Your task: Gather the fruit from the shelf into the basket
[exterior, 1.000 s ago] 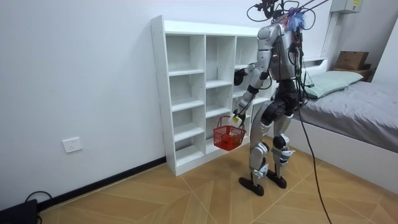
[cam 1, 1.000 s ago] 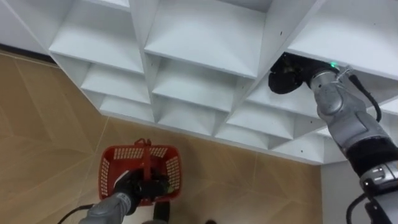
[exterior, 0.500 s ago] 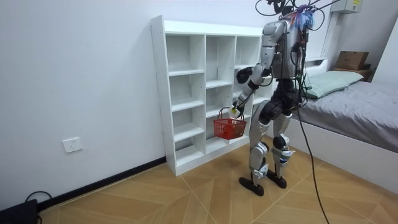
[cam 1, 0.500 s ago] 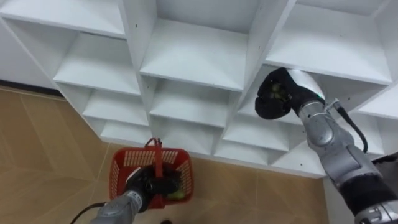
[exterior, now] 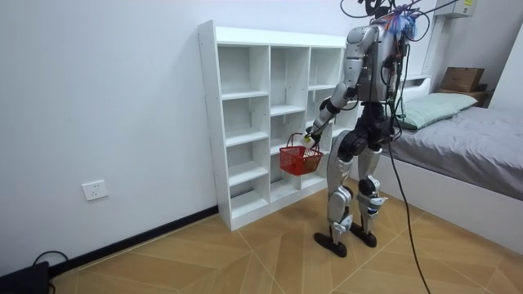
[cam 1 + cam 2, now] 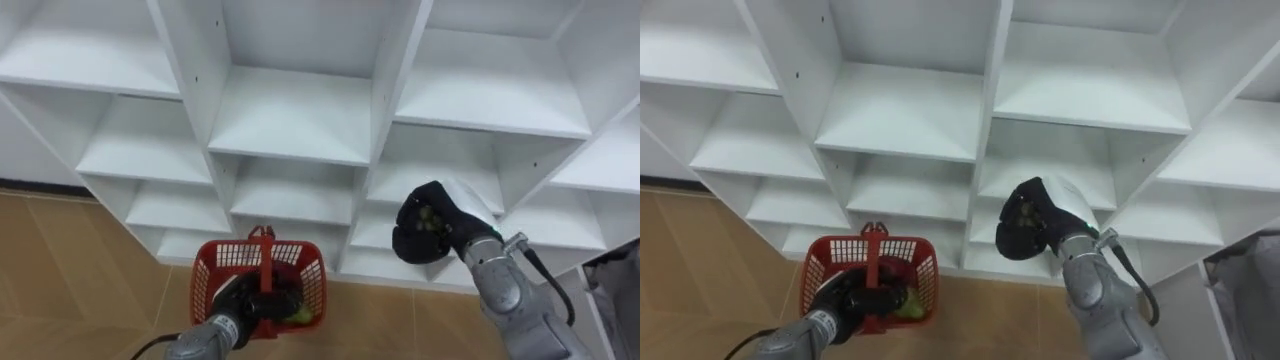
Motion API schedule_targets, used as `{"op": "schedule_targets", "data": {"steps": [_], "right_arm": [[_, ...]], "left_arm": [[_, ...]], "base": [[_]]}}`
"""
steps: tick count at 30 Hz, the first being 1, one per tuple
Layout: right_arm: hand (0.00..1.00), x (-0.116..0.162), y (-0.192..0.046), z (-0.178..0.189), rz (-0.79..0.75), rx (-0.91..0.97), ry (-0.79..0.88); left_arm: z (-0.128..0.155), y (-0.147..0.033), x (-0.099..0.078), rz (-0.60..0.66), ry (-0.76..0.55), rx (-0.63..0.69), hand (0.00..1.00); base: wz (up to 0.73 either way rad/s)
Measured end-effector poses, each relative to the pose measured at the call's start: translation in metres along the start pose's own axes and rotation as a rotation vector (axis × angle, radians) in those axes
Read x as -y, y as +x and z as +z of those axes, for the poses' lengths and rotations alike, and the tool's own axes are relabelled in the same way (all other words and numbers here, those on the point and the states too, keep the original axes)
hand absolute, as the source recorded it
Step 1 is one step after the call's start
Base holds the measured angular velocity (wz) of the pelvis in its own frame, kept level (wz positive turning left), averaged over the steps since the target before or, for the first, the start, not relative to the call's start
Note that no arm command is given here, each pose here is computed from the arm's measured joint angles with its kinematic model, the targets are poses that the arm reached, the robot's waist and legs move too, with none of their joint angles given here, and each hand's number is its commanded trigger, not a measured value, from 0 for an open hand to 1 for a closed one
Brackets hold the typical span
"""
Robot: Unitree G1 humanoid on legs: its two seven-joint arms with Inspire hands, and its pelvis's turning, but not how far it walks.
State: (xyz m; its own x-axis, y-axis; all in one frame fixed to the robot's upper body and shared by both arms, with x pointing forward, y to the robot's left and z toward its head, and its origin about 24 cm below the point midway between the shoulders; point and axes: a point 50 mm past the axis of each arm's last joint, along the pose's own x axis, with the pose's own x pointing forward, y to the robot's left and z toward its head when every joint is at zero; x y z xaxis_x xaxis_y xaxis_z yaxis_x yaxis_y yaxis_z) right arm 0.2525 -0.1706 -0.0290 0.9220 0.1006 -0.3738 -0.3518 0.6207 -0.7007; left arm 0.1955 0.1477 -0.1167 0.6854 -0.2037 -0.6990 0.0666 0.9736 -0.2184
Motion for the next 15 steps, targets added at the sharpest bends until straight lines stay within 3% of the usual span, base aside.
{"op": "schedule_targets", "data": {"steps": [15], "right_arm": [[1.00, -0.022, -0.005, 0.011, 0.088, 0.035, 0.019]], "left_arm": [[-0.005, 0.002, 0.016, -0.051, 0.027, -0.016, 1.00]], "base": [[-0.03]]}}
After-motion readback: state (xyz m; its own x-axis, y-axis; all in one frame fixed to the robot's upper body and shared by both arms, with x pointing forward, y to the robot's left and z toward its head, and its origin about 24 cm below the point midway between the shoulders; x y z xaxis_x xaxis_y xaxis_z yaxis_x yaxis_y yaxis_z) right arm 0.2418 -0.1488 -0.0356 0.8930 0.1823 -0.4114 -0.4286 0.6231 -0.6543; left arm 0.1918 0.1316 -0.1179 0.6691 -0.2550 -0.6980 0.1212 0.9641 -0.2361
